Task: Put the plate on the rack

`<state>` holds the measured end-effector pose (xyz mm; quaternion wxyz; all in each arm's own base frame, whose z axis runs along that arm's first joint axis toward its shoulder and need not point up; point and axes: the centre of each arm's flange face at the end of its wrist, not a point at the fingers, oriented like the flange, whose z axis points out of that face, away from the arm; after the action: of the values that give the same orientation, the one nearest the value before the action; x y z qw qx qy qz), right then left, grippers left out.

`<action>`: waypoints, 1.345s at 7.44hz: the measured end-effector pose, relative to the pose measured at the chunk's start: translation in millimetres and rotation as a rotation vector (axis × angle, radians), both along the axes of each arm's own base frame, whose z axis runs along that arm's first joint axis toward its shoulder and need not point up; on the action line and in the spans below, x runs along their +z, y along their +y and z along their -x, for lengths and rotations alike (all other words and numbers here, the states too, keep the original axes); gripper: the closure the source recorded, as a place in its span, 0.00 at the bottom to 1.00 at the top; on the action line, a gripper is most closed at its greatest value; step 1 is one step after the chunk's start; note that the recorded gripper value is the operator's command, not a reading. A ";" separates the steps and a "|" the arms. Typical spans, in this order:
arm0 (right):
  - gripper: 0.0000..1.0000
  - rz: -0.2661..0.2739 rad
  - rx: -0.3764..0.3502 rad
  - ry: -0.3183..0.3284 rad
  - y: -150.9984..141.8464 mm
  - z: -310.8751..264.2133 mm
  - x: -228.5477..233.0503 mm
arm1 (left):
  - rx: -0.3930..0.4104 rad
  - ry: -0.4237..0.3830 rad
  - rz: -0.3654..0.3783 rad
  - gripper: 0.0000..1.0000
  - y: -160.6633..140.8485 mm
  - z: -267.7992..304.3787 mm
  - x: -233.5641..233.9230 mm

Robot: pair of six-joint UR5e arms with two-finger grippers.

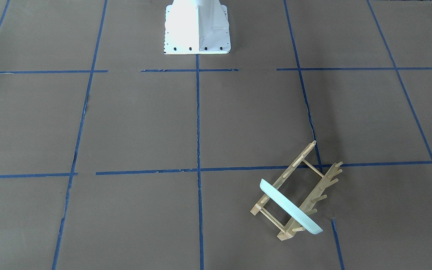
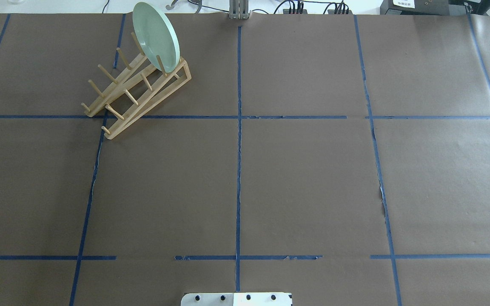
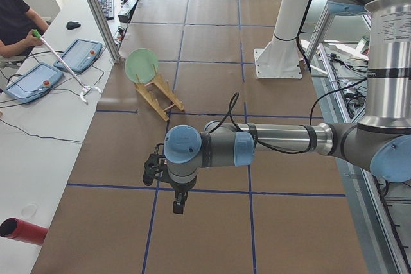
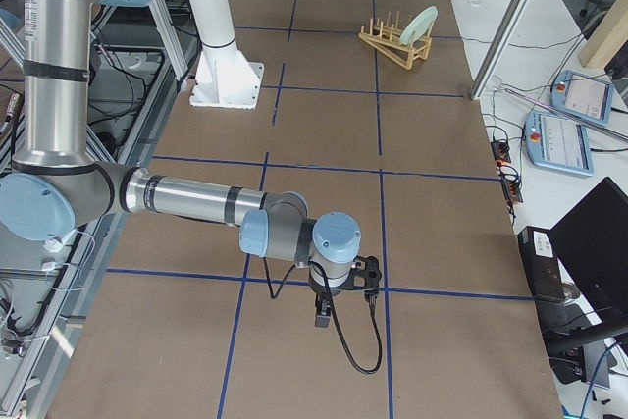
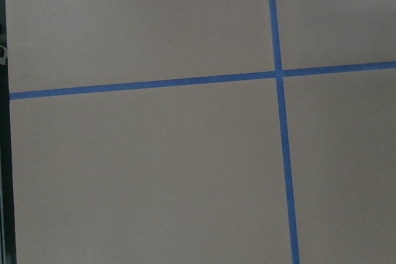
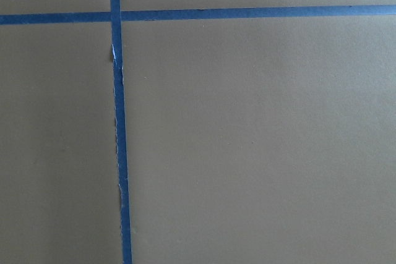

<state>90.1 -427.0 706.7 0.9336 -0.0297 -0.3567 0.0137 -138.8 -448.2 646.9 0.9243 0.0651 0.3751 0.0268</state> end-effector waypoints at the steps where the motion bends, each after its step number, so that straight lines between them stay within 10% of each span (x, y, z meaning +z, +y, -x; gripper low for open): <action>1: 0.00 0.000 0.000 0.000 -0.1 0.0 0.0 | 0.000 0.022 0.001 0.00 -2.4 -5.3 -0.9; 10: 0.00 0.000 0.000 0.000 0.0 0.0 0.0 | 0.000 0.045 -0.032 0.00 -15.8 -47.3 -9.6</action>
<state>90.1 -427.0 706.7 0.9336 -0.0297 -0.3567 0.0137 -91.6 -464.0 637.2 0.9144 0.0807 0.3954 0.0311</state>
